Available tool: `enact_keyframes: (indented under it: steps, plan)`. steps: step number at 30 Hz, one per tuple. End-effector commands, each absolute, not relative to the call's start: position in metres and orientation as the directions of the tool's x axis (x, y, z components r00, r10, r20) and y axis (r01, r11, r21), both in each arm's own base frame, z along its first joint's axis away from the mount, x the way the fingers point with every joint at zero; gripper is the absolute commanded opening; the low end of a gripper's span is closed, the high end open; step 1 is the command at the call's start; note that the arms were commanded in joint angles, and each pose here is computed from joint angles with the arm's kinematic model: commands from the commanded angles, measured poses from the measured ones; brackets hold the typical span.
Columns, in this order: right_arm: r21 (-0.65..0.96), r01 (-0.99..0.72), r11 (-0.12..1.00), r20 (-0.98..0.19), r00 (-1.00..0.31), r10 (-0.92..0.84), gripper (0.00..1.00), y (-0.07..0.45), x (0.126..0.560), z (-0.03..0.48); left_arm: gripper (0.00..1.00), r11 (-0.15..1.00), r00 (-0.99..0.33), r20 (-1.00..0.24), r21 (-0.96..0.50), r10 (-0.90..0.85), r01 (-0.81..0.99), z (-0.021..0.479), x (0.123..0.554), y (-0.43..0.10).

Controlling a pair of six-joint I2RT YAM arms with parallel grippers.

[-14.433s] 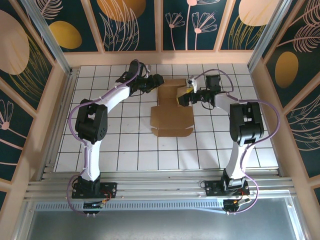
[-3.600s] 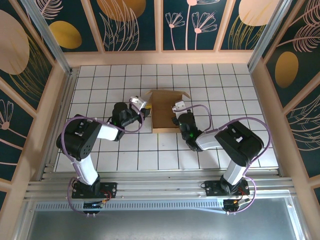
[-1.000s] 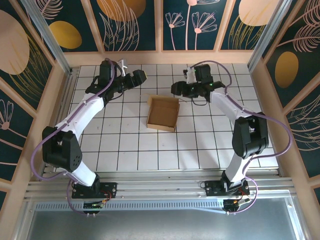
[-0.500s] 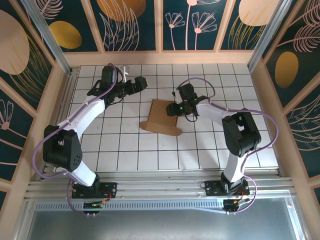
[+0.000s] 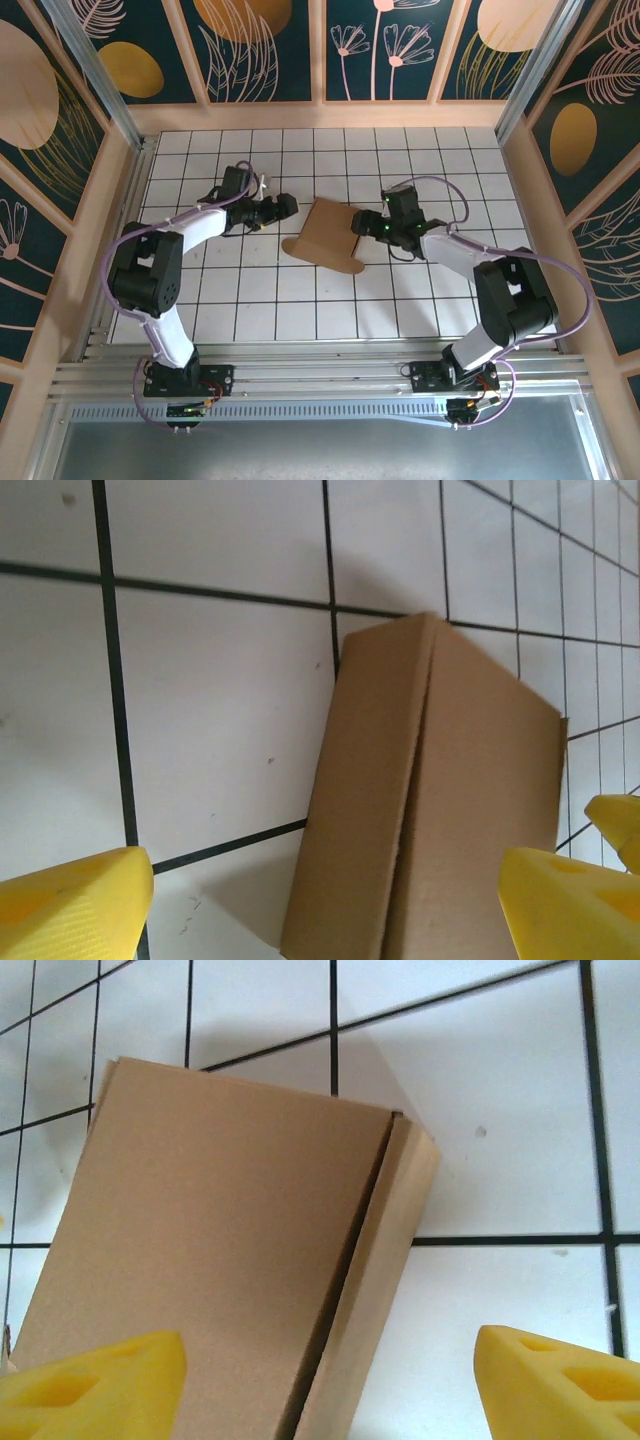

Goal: Fold the paper box

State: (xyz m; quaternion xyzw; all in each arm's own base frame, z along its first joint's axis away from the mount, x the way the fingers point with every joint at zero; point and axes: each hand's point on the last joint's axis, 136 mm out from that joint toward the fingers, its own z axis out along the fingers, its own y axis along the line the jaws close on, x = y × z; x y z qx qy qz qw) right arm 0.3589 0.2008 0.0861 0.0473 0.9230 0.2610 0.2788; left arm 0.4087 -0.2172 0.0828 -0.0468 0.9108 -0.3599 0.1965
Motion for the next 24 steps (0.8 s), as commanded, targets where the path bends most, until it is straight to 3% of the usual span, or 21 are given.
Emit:
enact_keyframes:
  steps: [1, 9, 24]
  plan:
    - [0.639, -0.036, 0.769, -0.425, -0.850, 0.313, 0.66, 0.220, 0.359, 0.081, 0.89, 0.682, -0.925, -0.319, -0.725, -0.209, 0.096, 0.085, 0.408, -0.234]
    - [0.677, -0.001, 0.736, -0.375, -0.861, 0.344, 0.33, 0.222, 0.359, 0.058, 0.90, 0.680, -0.927, -0.315, -0.726, -0.202, 0.098, 0.080, 0.406, -0.236]
    - [0.724, 0.057, 0.687, -0.260, -0.900, 0.349, 0.27, 0.188, 0.332, 0.005, 0.94, 0.624, -0.967, -0.237, -0.770, -0.092, 0.129, 0.055, 0.394, -0.265]
